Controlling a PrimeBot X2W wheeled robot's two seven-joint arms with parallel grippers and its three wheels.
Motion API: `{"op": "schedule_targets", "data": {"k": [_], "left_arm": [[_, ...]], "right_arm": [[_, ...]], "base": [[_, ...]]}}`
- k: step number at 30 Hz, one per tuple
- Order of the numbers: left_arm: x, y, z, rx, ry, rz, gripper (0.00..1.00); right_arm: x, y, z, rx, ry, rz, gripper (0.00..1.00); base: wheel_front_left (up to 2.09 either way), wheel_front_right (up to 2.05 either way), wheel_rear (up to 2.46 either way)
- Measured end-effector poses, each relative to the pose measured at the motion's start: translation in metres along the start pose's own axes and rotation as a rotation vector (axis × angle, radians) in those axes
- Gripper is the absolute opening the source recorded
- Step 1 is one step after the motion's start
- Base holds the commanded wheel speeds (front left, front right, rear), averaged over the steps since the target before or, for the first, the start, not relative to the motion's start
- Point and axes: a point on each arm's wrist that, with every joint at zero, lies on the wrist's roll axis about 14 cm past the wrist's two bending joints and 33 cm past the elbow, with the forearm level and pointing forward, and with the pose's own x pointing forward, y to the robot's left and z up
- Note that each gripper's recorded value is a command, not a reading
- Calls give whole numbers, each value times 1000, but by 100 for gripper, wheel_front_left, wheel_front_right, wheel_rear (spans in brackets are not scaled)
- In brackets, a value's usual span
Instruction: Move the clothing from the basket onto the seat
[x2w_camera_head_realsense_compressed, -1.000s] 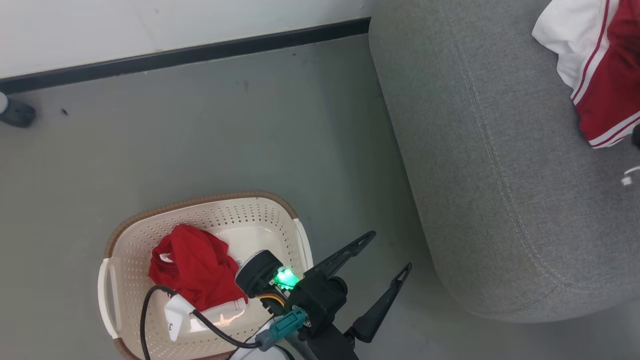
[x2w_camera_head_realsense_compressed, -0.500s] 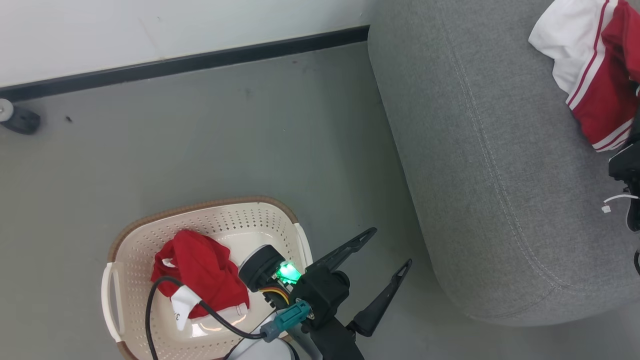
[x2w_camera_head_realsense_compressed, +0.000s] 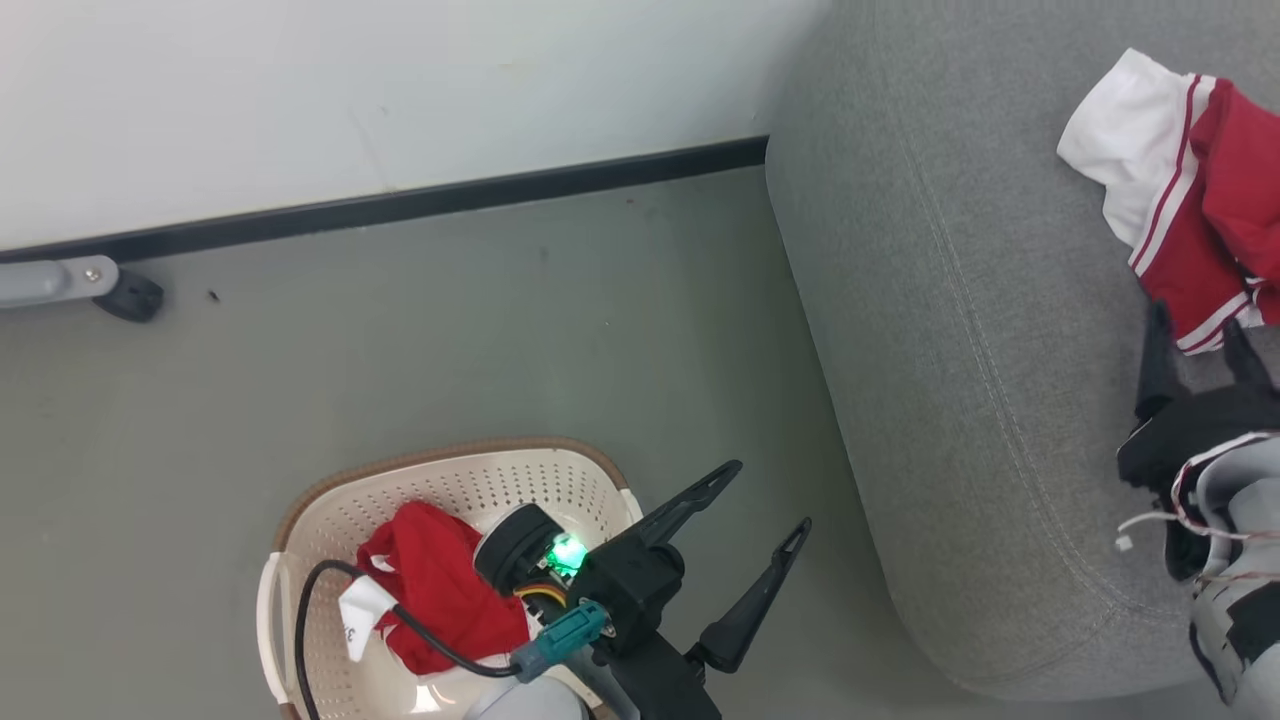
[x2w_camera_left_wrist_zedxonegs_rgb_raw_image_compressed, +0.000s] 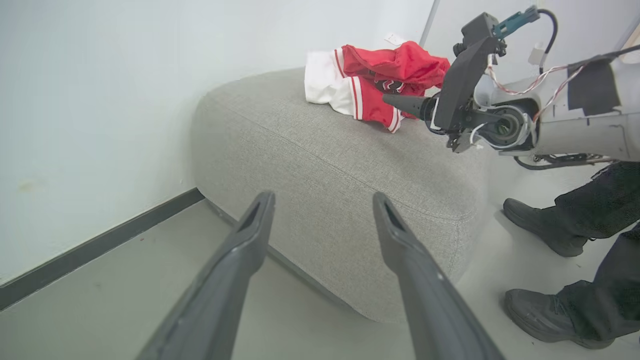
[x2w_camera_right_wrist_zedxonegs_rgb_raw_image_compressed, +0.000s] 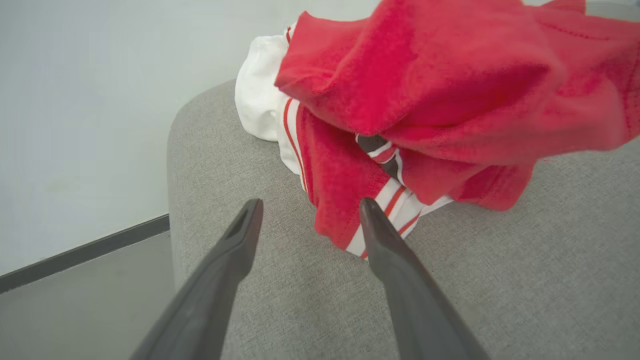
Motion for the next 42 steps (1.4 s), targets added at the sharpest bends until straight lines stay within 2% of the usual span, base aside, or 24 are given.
{"op": "schedule_targets", "data": {"k": [7,23,31,42], "left_arm": [[-18,10,3,-14,-13,93,100],[-96,70,17,-14,-80,462,100],[-141,94,21,-50,-125,631,100],[-173,103,26,-63,-165,733,100]], "right_arm": [[-20,27,-9,8,2,78,100],[-79,110,-4,0,-85,331,100],[-105,127,0,-25,-132,398,100],[-133,129,4,-40,-188,412,100]], "base": [[0,0,0],[0,0,0],[0,0,0],[0,0,0]]}}
